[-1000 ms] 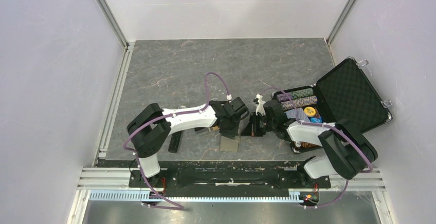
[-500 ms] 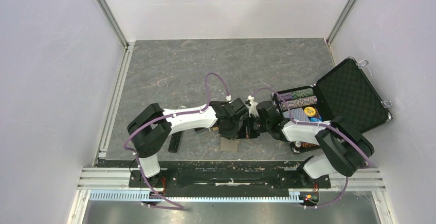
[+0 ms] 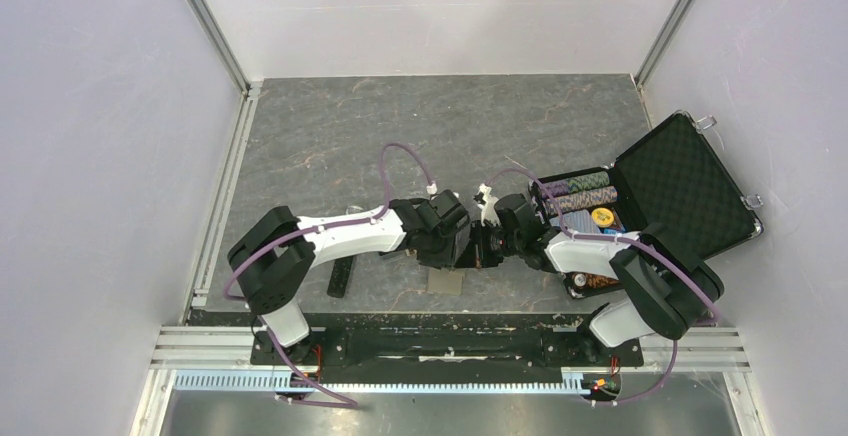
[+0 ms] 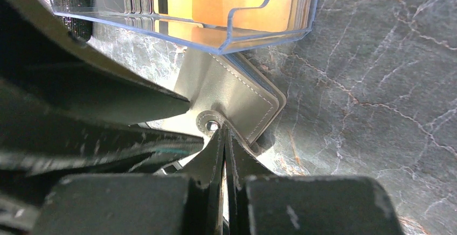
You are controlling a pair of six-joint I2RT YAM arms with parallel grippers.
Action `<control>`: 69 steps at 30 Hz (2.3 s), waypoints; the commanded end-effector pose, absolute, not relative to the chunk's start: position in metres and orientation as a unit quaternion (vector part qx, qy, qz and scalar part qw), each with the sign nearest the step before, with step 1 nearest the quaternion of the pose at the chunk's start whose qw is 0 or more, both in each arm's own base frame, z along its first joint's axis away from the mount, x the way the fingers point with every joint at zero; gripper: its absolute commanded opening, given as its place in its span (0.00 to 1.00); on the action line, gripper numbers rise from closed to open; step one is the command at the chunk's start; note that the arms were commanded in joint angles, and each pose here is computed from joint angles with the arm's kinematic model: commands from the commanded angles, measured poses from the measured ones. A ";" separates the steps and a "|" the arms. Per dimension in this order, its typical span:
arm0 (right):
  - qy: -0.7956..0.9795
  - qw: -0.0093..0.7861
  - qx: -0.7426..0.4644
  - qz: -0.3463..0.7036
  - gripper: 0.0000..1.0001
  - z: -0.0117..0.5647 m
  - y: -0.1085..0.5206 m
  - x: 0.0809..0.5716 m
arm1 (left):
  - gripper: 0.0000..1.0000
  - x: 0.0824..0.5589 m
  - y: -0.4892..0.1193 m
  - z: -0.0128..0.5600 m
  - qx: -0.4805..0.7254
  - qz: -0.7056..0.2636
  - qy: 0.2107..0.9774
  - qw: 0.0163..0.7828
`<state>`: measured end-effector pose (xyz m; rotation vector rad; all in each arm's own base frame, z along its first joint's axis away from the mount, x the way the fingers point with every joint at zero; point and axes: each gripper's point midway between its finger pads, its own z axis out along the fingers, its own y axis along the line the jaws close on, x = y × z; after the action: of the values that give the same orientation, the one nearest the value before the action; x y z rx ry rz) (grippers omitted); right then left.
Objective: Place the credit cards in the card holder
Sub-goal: Close the card holder at the corner of the board.
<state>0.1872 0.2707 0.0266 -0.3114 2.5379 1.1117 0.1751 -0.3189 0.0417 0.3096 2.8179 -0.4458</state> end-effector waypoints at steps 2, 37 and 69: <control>0.900 0.189 -0.115 0.375 0.00 0.027 0.270 0.193 | 0.39 0.182 -0.325 0.045 0.054 -0.218 0.965 0.134; 0.901 0.189 -0.119 0.373 0.00 0.028 0.266 0.189 | 0.27 0.186 -0.350 0.056 0.036 -0.336 0.930 0.145; 0.884 0.215 -0.127 0.395 0.00 0.047 0.271 0.192 | 0.02 0.180 -0.329 0.055 0.021 -0.271 0.955 0.123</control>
<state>0.1874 0.2658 0.0353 -0.3242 2.5170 1.0671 0.1769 -0.3234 0.0362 0.0955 2.8062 -0.7645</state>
